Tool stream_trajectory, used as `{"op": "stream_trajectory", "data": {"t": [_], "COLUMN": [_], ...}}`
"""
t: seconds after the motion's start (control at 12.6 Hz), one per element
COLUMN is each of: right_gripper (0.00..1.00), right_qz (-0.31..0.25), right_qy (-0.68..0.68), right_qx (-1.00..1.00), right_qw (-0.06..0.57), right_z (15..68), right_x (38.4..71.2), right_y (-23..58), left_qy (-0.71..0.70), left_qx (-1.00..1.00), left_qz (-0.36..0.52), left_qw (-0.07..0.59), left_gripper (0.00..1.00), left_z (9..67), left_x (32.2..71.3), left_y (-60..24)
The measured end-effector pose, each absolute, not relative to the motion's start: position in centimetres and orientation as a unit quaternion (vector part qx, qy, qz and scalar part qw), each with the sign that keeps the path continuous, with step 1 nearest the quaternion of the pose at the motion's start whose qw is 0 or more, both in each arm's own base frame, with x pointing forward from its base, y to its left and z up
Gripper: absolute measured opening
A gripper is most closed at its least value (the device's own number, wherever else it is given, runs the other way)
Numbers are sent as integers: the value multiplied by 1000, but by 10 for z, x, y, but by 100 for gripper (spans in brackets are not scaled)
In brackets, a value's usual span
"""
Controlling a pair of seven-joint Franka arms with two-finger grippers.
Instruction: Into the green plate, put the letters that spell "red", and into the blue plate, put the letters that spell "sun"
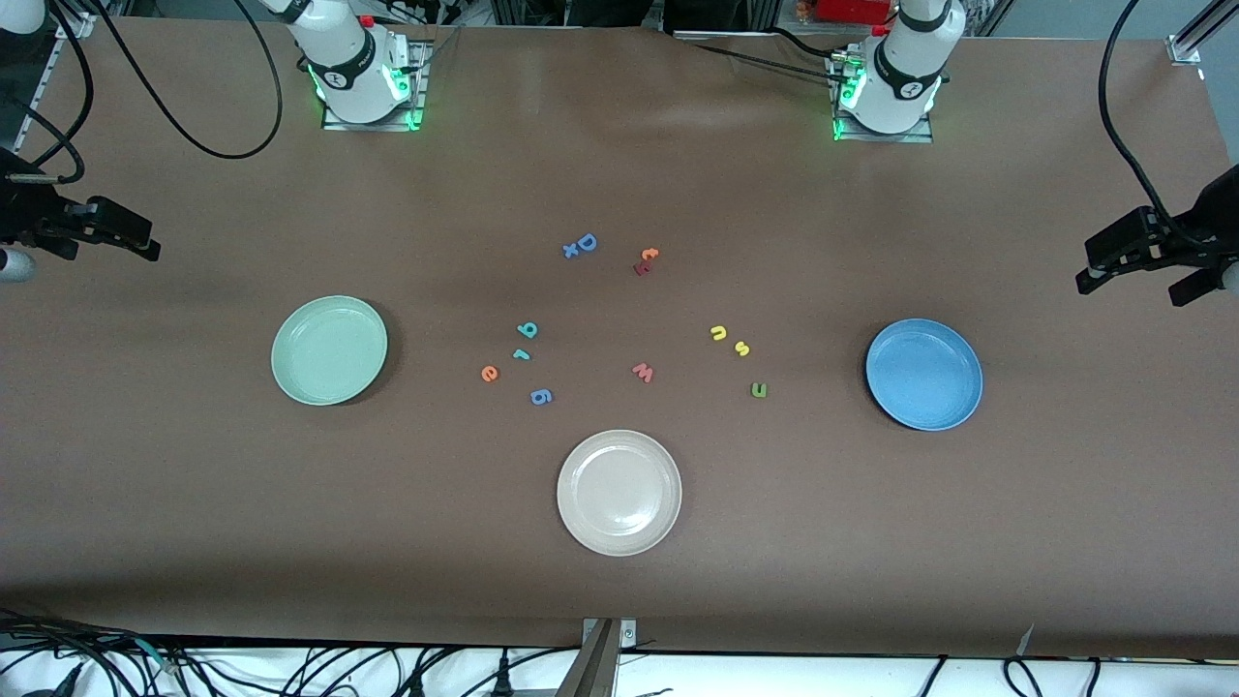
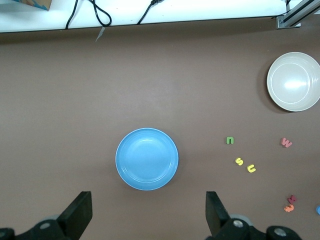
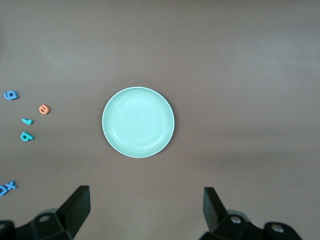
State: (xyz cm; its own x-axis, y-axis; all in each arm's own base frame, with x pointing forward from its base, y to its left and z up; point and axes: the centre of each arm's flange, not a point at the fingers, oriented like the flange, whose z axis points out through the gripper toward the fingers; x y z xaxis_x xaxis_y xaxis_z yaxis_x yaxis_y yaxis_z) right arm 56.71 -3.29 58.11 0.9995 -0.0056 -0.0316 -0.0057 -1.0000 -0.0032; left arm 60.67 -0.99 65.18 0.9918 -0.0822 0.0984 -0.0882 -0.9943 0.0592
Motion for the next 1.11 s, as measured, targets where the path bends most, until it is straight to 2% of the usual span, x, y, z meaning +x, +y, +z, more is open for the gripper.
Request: {"op": "stream_trajectory", "data": {"t": [1.11], "right_gripper": [100], "right_qz": [16], "right_qy": [3], "right_qx": [-1000], "right_qw": [2], "right_z": [581], "right_x": [567], "right_y": [-33], "left_qy": [-41], "left_qx": [998], "left_qz": [48], "left_qw": [31], "left_gripper": [100], "left_z": [652], "left_x": [607], "left_y": [-7]}}
